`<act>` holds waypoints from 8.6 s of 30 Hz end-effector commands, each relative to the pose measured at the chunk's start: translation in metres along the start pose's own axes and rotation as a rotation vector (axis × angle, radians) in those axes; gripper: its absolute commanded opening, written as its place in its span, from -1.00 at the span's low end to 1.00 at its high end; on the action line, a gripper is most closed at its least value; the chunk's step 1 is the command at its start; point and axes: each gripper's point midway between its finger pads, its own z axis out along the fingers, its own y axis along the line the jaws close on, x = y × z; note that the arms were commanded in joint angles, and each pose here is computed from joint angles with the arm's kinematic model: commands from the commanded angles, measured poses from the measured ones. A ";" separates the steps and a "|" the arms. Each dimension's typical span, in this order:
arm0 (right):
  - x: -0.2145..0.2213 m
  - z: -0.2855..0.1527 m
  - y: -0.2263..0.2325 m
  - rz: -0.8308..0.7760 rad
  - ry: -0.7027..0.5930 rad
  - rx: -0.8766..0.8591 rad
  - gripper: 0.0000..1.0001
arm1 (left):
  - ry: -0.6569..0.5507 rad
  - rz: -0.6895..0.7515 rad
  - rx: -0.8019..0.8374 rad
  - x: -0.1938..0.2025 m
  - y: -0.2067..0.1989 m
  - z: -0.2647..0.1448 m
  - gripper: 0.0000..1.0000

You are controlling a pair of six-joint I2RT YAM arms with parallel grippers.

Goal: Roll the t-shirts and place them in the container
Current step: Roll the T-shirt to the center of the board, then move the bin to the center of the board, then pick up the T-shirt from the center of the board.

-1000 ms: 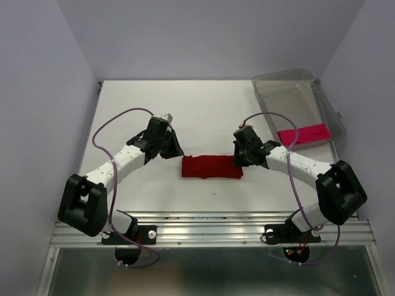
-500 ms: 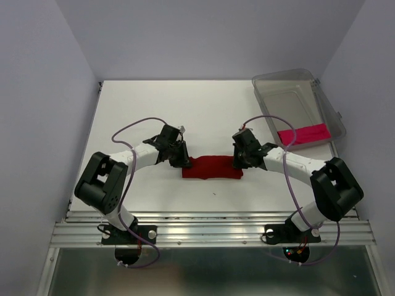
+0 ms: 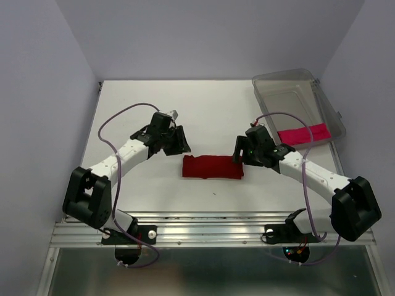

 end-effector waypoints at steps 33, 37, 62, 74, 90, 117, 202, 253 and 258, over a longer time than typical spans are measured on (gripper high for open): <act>0.033 0.022 0.012 0.427 0.081 -0.278 0.56 | 0.012 -0.254 0.069 0.033 0.039 -0.016 0.59; 0.027 0.009 0.012 0.419 0.040 -0.294 0.65 | 0.010 -0.249 0.074 0.029 0.037 -0.016 0.55; 0.037 0.050 0.019 0.435 0.129 -0.281 0.25 | 0.006 -0.253 0.074 0.029 0.038 -0.015 0.69; 0.033 0.052 0.018 0.428 0.108 -0.274 -0.97 | 0.030 -0.290 0.118 0.043 0.036 -0.010 0.72; 0.036 0.053 0.019 0.419 0.123 -0.280 -0.99 | 0.055 -0.314 0.077 0.062 0.053 0.027 0.71; -0.042 -0.001 -0.019 0.127 -0.081 0.020 0.64 | 0.066 -0.230 -0.004 0.046 0.055 0.036 -1.00; -0.042 -0.008 0.077 0.222 -0.106 -0.241 0.97 | 0.034 -0.041 -0.217 0.011 0.110 -0.013 -1.00; 0.053 0.062 0.094 0.383 0.038 -0.175 0.78 | 0.059 0.020 -0.234 -0.001 0.115 -0.002 -1.00; 0.070 0.068 0.098 0.383 0.088 -0.179 0.79 | 0.057 0.019 -0.233 -0.002 0.115 -0.002 -1.00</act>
